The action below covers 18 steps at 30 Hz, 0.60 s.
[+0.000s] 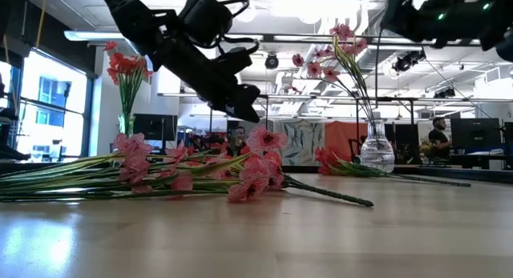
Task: Sort flowers into vase by color
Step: Put the bottom yellow tulip into the transparent vase
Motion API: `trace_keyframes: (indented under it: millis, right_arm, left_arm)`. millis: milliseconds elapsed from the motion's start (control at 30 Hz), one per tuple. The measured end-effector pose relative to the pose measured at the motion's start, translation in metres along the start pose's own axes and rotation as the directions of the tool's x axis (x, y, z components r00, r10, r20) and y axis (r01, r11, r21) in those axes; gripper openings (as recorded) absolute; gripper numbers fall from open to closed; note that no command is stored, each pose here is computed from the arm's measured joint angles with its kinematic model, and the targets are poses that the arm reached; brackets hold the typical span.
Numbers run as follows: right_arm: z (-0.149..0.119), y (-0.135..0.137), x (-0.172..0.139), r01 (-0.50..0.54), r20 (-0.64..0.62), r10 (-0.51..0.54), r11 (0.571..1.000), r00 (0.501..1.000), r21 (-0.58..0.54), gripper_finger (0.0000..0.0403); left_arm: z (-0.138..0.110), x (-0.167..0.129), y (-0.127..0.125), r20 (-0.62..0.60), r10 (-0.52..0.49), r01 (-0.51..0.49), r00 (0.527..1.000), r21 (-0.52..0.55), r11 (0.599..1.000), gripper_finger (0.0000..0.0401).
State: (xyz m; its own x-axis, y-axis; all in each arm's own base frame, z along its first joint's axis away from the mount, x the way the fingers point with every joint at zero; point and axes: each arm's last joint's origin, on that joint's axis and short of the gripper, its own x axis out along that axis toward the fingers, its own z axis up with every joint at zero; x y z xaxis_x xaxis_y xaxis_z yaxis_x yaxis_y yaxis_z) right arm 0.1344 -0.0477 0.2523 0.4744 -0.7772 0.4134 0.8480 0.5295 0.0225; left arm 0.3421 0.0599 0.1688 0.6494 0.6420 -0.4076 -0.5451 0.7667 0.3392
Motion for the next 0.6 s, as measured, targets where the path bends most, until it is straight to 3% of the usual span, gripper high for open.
trace_keyframes:
  millis: [100,300,533,600]
  right_arm:
    - [-0.006,-0.004,0.005,-0.008,-0.008,0.008,1.000,1.000,0.029,0.0013]
    - [-0.002,-0.002,0.005,-0.162,0.065,0.159,0.986,0.985,0.037,0.0013]
    - [0.015,-0.013,0.007,-0.046,0.119,0.037,0.996,0.992,0.072,0.0013]
    - [0.015,-0.013,0.012,-0.017,0.059,0.015,0.999,0.998,0.045,0.0013]
  left_arm:
    - [-0.002,-0.004,-0.005,-0.022,-0.016,0.017,1.000,0.004,1.000,0.0129]
    - [0.012,-0.045,-0.022,-0.002,-0.082,0.082,0.997,0.040,0.996,0.0129]
    - [0.024,-0.100,-0.027,0.015,-0.058,0.058,0.998,-0.015,0.998,0.0129]
    - [0.021,-0.110,-0.030,0.002,-0.054,0.054,0.999,-0.009,0.998,0.0129]
